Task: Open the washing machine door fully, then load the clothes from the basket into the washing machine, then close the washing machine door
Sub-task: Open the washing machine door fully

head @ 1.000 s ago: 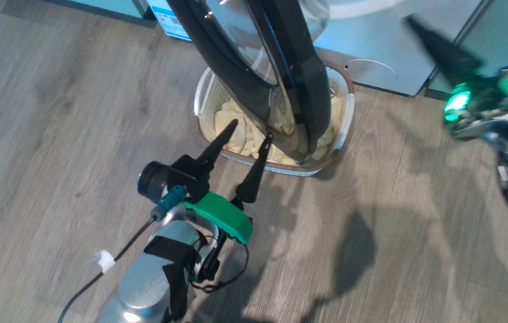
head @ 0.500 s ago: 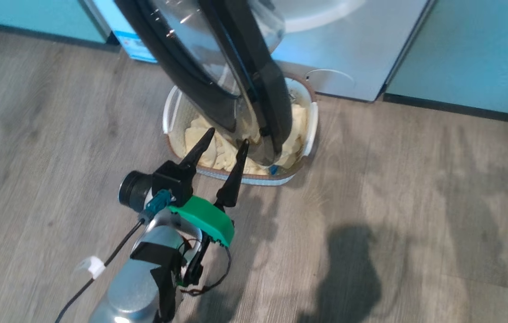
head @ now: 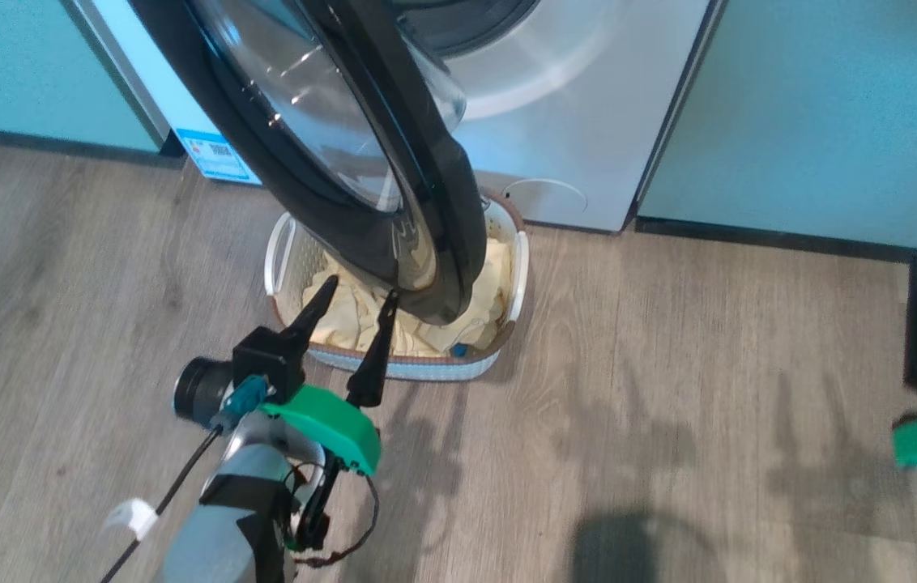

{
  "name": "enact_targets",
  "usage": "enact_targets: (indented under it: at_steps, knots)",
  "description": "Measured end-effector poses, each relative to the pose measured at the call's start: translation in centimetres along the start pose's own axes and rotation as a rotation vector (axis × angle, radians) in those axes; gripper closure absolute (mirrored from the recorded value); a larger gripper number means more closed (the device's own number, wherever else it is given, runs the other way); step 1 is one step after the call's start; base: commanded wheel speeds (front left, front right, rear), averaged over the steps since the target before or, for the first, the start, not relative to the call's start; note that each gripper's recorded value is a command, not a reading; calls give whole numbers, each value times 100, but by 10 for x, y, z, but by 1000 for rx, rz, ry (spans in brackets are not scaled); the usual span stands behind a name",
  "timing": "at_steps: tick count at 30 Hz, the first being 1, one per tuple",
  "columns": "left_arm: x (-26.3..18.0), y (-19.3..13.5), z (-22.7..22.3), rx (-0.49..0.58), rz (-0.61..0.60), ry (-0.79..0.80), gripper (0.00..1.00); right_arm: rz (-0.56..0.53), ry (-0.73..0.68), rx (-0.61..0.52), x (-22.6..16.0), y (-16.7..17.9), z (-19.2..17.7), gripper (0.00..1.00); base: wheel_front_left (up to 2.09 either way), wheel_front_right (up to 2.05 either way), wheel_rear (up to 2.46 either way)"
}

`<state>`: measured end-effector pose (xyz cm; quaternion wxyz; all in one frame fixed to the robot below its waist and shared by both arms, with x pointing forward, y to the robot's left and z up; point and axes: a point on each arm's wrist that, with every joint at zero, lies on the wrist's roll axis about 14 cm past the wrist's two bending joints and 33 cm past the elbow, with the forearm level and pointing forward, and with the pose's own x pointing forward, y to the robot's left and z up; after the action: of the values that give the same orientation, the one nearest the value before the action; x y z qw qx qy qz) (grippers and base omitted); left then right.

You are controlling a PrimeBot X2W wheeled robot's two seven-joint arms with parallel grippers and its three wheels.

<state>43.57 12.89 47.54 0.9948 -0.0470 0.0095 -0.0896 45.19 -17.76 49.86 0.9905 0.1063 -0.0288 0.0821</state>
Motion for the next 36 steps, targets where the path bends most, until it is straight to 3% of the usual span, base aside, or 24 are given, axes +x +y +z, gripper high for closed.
enact_targets:
  at_steps: [15,36]
  knots:
    - [-21,5,4,-4,28,-5,0,-98,45,-84,-84,1,-9,0,0,0,0]
    - [-27,1,5,-4,14,-3,0,-116,15,-84,-100,8,0,0,0,0,0]
